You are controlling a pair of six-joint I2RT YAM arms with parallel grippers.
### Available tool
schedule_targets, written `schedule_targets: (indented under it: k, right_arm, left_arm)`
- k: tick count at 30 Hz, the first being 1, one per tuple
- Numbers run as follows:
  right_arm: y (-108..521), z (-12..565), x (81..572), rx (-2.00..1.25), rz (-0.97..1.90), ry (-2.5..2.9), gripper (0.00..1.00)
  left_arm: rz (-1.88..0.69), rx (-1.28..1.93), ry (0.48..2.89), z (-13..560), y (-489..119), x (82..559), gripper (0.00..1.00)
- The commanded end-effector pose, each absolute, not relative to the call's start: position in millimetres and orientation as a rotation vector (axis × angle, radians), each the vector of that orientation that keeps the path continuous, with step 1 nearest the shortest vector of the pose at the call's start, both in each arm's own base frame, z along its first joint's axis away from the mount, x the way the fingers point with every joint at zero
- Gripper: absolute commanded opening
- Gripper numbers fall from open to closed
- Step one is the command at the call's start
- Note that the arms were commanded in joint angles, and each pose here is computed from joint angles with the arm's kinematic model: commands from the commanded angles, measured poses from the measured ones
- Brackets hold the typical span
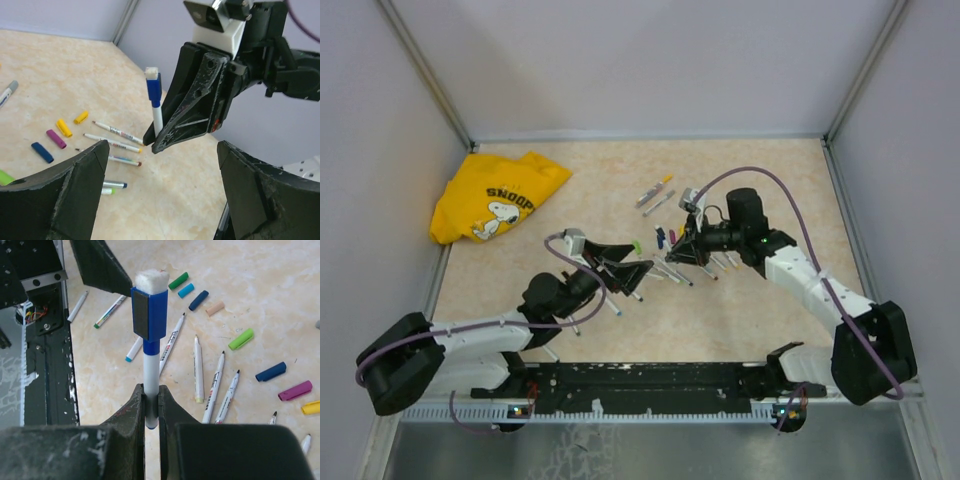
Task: Open the pen caps
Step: Open the pen cap from the pen.
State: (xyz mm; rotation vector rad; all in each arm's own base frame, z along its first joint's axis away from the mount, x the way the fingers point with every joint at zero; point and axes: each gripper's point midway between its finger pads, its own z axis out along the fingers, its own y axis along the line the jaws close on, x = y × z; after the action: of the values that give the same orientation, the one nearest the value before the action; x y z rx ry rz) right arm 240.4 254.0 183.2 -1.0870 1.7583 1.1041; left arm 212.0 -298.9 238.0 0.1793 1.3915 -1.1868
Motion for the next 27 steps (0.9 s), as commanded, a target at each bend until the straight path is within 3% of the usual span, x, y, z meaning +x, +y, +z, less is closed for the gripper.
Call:
schedule_targets:
  k: [1, 8, 27]
  right_arm:
    - [249.6, 189.9, 243.1, -1.191, 1.033, 1.708, 0.0]
    - [246.9, 187.0, 246.2, -1.198, 0.997, 1.718, 0.0]
    - [246.3, 181.5, 246.2, -1.212, 0.999, 1.74, 0.0]
  left_arm:
    - [-1.245, 0.325, 1.471, 229.3, -304.3, 206.9, 0.94]
    - [-1.338, 0.291, 1.421, 236.4, -284.6, 209.6, 0.99]
    - [-1.327, 0.237, 1.473, 228.6, -283.0, 223.3, 1.0]
